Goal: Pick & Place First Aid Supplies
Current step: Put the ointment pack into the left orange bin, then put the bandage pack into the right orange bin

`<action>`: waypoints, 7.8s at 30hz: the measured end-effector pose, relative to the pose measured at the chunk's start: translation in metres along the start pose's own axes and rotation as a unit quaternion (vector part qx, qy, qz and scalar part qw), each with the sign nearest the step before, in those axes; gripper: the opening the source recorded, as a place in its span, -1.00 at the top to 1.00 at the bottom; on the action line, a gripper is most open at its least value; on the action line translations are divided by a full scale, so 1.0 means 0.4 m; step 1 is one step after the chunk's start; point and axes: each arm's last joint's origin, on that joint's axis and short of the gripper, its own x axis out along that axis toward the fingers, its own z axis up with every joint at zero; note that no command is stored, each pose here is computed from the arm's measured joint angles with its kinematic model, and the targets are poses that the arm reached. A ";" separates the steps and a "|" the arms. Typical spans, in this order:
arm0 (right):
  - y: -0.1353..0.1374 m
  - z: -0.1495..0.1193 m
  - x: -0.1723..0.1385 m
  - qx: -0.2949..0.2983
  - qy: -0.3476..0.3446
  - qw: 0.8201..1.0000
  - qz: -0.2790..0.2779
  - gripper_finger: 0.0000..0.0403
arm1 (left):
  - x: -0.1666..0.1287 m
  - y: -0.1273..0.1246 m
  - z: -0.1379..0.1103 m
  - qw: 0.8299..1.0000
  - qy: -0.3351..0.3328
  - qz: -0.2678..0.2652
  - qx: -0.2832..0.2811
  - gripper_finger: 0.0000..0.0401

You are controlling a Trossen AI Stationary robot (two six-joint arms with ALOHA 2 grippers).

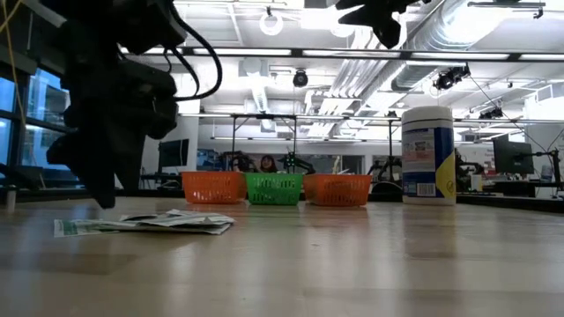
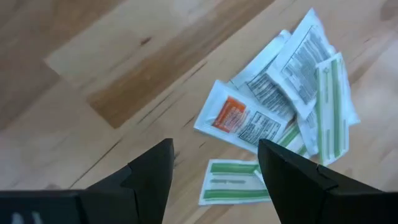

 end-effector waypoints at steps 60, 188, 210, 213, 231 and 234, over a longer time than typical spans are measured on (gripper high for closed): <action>0.040 -0.026 0.002 -0.011 0.030 0.999 0.008 0.41 | 0.097 0.001 0.013 0.998 -0.038 0.033 -0.033 -0.14; -0.027 -0.031 -0.004 0.015 0.034 0.989 -0.142 0.41 | -0.231 0.292 0.428 0.936 -0.331 0.037 -0.113 1.00; -0.023 -0.032 -0.003 0.028 0.042 0.992 -0.116 0.41 | -0.226 0.293 0.431 0.938 -0.329 0.039 -0.100 0.69; -0.022 -0.033 -0.003 0.029 0.047 0.993 -0.105 0.41 | -0.226 0.293 0.431 0.937 -0.331 0.041 -0.100 0.52; -0.016 -0.045 -0.003 0.018 0.085 0.995 -0.054 0.41 | -0.281 0.121 0.324 0.966 -0.251 0.043 0.030 0.21; -0.014 -0.047 -0.004 0.018 0.094 0.995 -0.038 0.41 | -0.264 0.087 0.277 0.974 -0.219 0.046 0.036 0.21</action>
